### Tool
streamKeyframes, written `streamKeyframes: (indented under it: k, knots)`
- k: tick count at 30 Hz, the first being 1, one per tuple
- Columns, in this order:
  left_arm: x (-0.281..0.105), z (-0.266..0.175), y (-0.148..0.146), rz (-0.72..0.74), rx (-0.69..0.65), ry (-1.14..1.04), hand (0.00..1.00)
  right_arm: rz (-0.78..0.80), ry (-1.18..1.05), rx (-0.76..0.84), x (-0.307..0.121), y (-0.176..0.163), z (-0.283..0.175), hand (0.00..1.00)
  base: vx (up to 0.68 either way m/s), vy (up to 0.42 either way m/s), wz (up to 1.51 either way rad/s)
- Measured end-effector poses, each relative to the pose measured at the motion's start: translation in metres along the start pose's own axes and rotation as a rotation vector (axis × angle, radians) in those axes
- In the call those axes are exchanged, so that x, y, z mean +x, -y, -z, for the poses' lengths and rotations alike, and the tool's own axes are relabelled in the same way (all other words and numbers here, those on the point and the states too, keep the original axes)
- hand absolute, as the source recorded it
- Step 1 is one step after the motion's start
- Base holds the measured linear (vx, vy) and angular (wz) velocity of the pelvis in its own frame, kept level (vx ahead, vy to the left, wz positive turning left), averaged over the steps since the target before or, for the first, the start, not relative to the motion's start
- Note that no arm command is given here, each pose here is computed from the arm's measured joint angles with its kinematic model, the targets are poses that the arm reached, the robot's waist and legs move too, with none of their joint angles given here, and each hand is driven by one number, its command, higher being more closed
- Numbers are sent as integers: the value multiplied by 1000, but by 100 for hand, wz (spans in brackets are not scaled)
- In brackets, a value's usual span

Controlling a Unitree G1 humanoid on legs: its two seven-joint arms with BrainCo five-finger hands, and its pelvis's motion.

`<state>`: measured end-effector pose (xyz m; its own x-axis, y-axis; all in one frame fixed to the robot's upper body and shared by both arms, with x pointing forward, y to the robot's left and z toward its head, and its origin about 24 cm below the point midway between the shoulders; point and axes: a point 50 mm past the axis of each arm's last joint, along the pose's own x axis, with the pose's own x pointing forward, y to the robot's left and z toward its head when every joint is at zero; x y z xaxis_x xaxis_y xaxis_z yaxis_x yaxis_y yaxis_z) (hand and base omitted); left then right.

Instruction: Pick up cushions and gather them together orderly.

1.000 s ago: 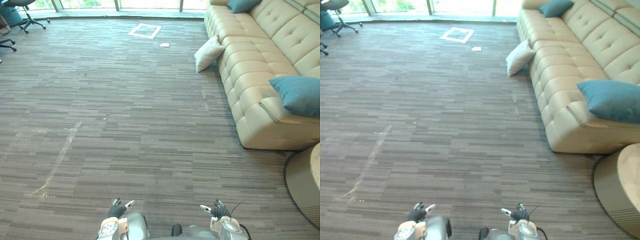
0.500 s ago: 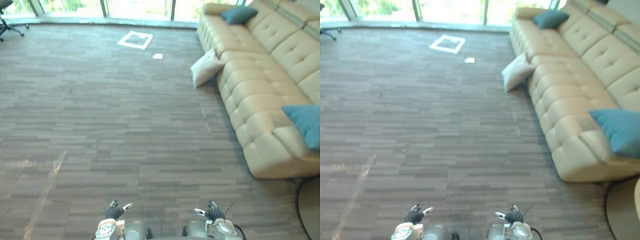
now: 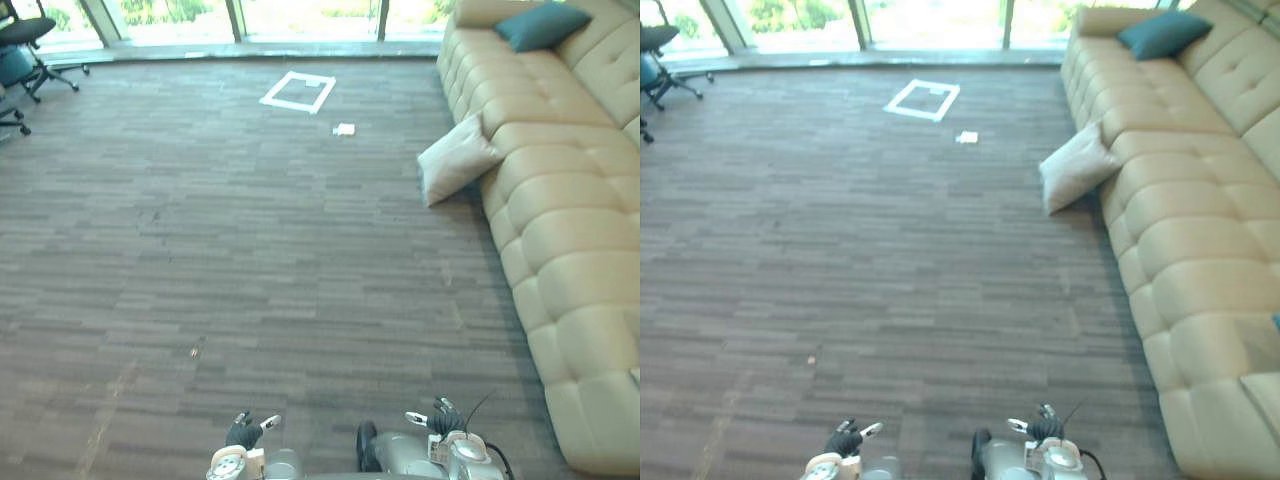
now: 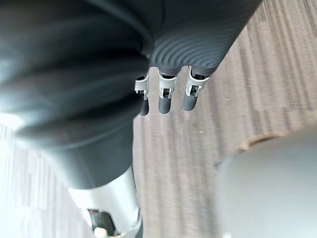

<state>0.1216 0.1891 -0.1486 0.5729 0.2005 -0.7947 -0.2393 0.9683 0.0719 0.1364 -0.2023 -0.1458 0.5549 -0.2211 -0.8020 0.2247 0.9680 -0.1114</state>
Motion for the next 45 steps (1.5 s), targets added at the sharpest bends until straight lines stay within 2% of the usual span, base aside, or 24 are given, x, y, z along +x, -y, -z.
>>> streamKeyframes:
  k: [7,14,22,26,30,34,39,41,45]
  knots:
    - [1,-9,2,5,-13,42,0,7,-34,0,-3,1,12,0,460,197,-40]
    - [3,-10,-14,-28,24,27,0,-27,-56,17,-5,-14,19,0,545,225,-23]
    - [2,3,-12,-10,75,-45,0,-23,58,8,1,-10,-12,0,586,40,6]
    - [0,10,-16,-15,97,-63,0,-17,53,17,1,-8,-10,0,739,-133,37]
    - [0,11,-3,-7,19,-62,0,-20,73,-21,1,-7,-15,0,801,-188,-1]
    - [1,0,-4,-7,23,-10,0,-19,-2,-16,-1,-8,3,0,648,-98,-40]
    - [3,-15,1,4,5,58,0,-21,18,-14,1,-9,-5,0,483,104,-99]
    - [2,-12,4,10,-3,54,0,-14,-7,-25,-2,-5,5,0,468,270,-86]
    - [2,-12,-6,-11,13,50,0,-27,-50,-31,-6,-10,20,0,520,242,-52]
